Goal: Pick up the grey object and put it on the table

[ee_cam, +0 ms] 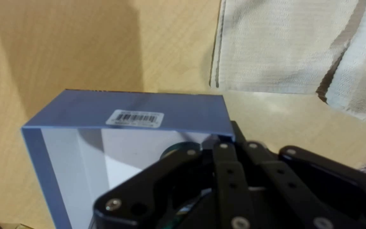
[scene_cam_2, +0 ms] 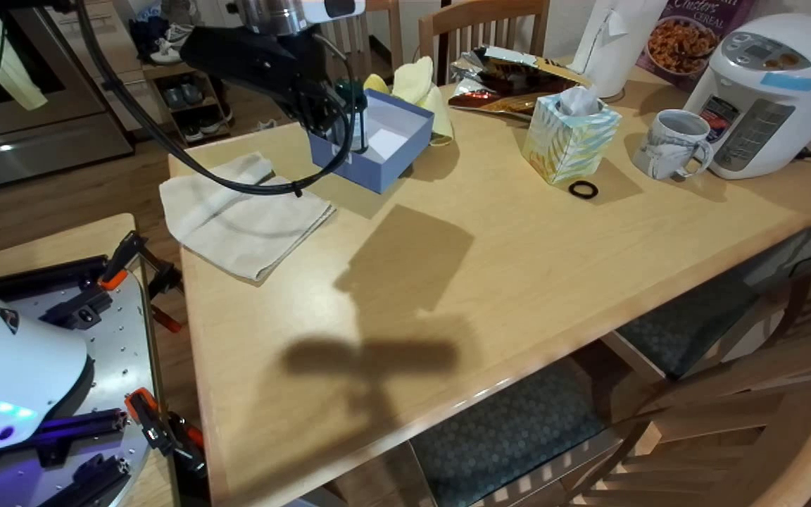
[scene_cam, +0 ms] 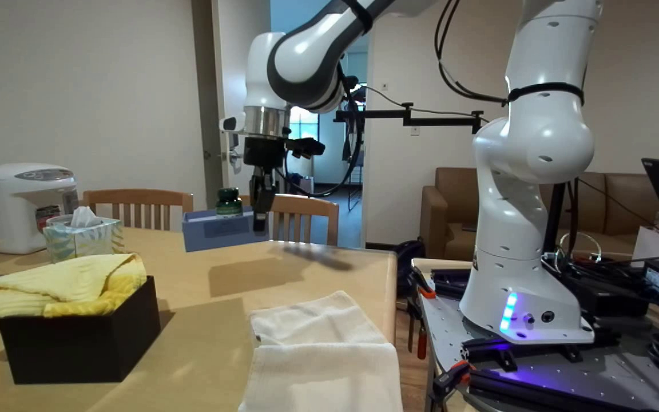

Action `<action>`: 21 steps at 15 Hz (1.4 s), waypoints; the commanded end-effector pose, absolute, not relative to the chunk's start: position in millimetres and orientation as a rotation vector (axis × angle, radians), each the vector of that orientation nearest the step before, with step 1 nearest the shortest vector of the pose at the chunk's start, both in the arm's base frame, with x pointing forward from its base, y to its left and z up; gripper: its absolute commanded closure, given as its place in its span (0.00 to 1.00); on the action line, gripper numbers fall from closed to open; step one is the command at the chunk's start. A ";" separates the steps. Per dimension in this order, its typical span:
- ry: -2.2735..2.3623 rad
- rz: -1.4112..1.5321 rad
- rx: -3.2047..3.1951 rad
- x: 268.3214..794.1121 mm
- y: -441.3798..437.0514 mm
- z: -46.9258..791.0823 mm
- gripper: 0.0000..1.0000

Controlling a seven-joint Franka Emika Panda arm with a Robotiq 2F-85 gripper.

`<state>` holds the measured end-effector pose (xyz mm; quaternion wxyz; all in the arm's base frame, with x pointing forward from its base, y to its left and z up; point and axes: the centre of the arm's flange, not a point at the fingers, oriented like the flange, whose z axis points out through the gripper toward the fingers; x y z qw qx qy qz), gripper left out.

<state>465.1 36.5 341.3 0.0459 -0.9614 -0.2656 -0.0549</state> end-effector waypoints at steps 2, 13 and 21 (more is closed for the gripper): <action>-0.494 -0.179 -3.006 454.6 19.9 328.5 0.99; -0.416 -0.306 -2.985 488.9 39.1 243.4 0.99; -0.152 -0.212 -2.897 482.8 47.3 206.9 0.99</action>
